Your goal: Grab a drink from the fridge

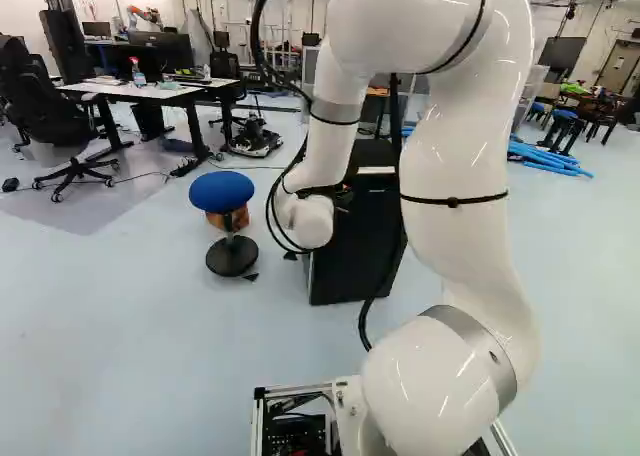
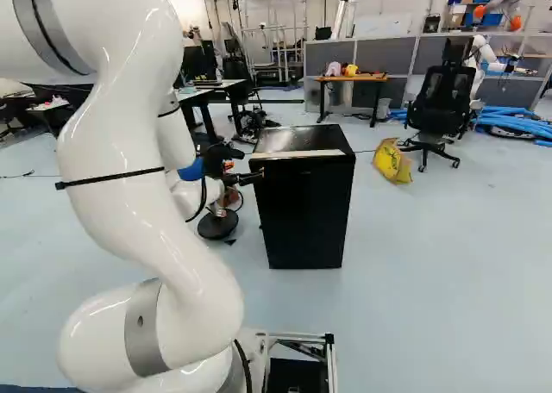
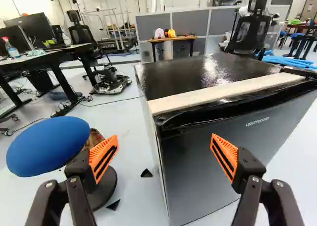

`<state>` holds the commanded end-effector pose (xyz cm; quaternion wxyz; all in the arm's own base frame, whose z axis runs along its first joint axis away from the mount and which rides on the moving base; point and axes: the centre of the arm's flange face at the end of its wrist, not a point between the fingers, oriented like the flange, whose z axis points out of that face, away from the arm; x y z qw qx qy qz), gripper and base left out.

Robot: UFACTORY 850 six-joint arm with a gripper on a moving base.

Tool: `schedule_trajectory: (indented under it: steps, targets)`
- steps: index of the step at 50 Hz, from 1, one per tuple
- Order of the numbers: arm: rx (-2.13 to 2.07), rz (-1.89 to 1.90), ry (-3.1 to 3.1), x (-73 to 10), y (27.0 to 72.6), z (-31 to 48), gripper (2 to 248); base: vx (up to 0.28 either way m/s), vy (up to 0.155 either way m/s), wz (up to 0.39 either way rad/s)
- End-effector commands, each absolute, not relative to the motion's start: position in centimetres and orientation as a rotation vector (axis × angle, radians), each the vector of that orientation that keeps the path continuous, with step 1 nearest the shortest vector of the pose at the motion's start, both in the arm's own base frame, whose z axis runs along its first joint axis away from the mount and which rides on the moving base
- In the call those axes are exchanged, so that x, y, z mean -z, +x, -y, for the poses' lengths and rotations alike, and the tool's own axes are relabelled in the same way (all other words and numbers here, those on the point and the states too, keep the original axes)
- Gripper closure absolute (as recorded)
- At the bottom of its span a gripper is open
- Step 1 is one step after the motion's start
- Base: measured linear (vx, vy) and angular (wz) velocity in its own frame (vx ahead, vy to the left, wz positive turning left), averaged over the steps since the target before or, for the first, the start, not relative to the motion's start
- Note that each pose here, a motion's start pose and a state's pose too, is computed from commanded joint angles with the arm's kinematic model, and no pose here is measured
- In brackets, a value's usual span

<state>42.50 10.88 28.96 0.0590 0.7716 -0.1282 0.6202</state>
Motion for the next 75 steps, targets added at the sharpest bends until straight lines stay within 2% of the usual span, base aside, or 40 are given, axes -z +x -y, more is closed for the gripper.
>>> schedule_trajectory:
  steps: [75]
  targets:
    - [-1.868, 0.641, 2.034, -25.3, 45.8, -14.2, 3, 0.0, 0.0, 0.0]
